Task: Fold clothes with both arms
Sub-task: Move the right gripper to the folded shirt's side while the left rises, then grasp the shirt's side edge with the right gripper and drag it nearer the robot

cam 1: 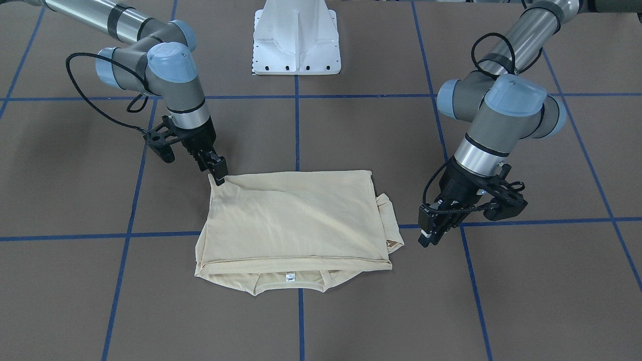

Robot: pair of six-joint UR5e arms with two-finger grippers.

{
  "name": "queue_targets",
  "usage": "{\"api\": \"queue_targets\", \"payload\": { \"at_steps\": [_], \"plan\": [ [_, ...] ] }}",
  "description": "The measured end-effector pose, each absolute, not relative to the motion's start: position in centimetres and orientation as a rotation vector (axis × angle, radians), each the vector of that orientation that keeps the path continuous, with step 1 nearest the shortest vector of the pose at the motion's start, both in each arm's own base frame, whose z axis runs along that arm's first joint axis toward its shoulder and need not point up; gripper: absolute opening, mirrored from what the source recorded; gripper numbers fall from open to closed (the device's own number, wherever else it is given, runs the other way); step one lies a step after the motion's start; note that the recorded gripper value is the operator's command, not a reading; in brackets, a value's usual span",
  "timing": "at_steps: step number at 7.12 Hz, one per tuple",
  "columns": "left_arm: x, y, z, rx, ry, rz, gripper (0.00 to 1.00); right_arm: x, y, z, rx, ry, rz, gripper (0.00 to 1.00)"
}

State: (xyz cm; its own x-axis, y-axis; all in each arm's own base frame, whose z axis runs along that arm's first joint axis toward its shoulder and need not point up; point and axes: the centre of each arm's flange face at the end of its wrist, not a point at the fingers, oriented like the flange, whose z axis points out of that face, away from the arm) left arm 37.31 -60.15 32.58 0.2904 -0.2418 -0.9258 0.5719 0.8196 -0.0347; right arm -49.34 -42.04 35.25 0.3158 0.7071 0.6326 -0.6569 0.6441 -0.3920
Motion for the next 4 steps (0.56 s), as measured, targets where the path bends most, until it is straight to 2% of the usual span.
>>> {"api": "queue_targets", "payload": {
  "at_steps": [4],
  "plan": [
    [36.9,-60.0,34.0,0.337,1.133,-0.572,0.34,-49.5,-42.1,35.1,-0.067,-0.870,0.894,0.00]
  ]
}}
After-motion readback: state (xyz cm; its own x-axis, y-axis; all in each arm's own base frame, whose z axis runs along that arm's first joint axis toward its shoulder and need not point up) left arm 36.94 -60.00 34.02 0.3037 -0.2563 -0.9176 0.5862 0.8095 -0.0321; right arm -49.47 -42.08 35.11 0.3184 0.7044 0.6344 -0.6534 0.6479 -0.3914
